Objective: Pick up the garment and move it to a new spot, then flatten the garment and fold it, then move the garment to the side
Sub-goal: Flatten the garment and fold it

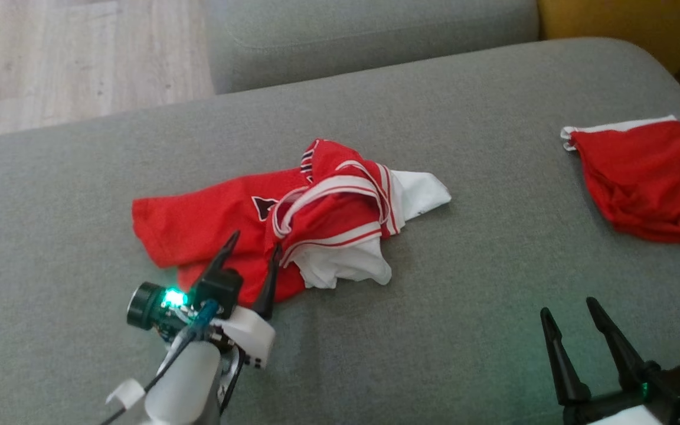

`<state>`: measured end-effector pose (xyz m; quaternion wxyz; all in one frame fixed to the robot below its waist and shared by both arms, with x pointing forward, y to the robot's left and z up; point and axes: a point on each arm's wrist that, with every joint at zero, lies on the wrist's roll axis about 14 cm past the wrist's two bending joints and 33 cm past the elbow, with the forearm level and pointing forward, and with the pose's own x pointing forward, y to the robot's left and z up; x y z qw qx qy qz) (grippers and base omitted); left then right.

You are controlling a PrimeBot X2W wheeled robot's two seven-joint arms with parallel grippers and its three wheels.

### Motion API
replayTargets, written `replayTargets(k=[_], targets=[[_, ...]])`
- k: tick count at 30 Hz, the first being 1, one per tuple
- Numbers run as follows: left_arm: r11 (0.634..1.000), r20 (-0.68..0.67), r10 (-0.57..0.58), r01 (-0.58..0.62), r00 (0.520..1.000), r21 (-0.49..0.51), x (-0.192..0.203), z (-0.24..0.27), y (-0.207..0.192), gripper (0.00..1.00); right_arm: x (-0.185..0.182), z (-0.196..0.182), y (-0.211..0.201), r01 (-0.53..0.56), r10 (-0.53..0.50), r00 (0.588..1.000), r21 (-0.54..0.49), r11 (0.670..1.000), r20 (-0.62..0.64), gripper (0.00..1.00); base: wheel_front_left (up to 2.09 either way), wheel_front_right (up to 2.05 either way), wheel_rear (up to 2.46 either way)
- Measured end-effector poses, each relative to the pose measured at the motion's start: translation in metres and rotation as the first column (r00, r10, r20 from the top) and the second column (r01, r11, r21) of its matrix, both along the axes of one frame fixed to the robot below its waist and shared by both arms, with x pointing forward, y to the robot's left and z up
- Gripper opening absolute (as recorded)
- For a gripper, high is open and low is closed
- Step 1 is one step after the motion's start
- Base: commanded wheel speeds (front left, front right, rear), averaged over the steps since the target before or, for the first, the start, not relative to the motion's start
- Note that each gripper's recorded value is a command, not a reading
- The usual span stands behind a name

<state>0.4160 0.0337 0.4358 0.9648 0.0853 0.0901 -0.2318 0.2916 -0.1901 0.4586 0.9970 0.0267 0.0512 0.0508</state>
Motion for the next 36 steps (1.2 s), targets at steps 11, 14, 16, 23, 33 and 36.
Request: replayTargets(k=[11, 14, 16, 23, 33, 36], targets=[[0.999, -0.002, -0.050, 0.050, 0.999, 0.009, 0.021, -0.002, -0.019, 1.00, 0.007, -0.006, -0.005, 0.020, -0.020, 0.999, 0.004, 1.000, -0.025, 1.00, 0.00, 0.00, 0.00], [0.996, 0.012, -0.089, 0.089, 0.996, 0.002, 0.021, 0.002, -0.030, 1.00, 0.012, -0.004, -0.007, 0.022, -0.022, 1.000, 0.001, 1.000, -0.017, 1.00, 0.00, 0.00, 0.00], [0.993, 0.016, -0.114, 0.114, 0.993, -0.015, 0.021, 0.005, -0.037, 0.00, 0.011, -0.004, -0.008, 0.025, -0.025, 1.000, 0.000, 1.000, -0.018, 1.00, 0.00, 0.00, 0.00], [0.942, 0.054, -0.303, 0.308, 0.951, -0.133, 0.009, 0.043, -0.094, 0.00, -0.002, 0.005, -0.013, 0.060, -0.061, 0.998, 0.009, 0.998, 0.015, 1.00, 0.00, 0.00, 0.00], [0.759, 0.377, -0.545, 0.632, 0.749, -0.157, -0.009, 0.196, -0.206, 0.00, -0.033, 0.017, -0.031, 0.176, -0.178, 0.982, 0.041, 0.984, 0.067, 1.00, 0.00, 0.00, 0.00], [0.719, 0.514, -0.523, 0.675, 0.681, -0.163, -0.008, 0.270, -0.222, 0.00, -0.040, 0.020, -0.036, 0.203, -0.207, 0.975, 0.051, 0.978, 0.081, 1.00, 0.00, 0.00, 0.00]])
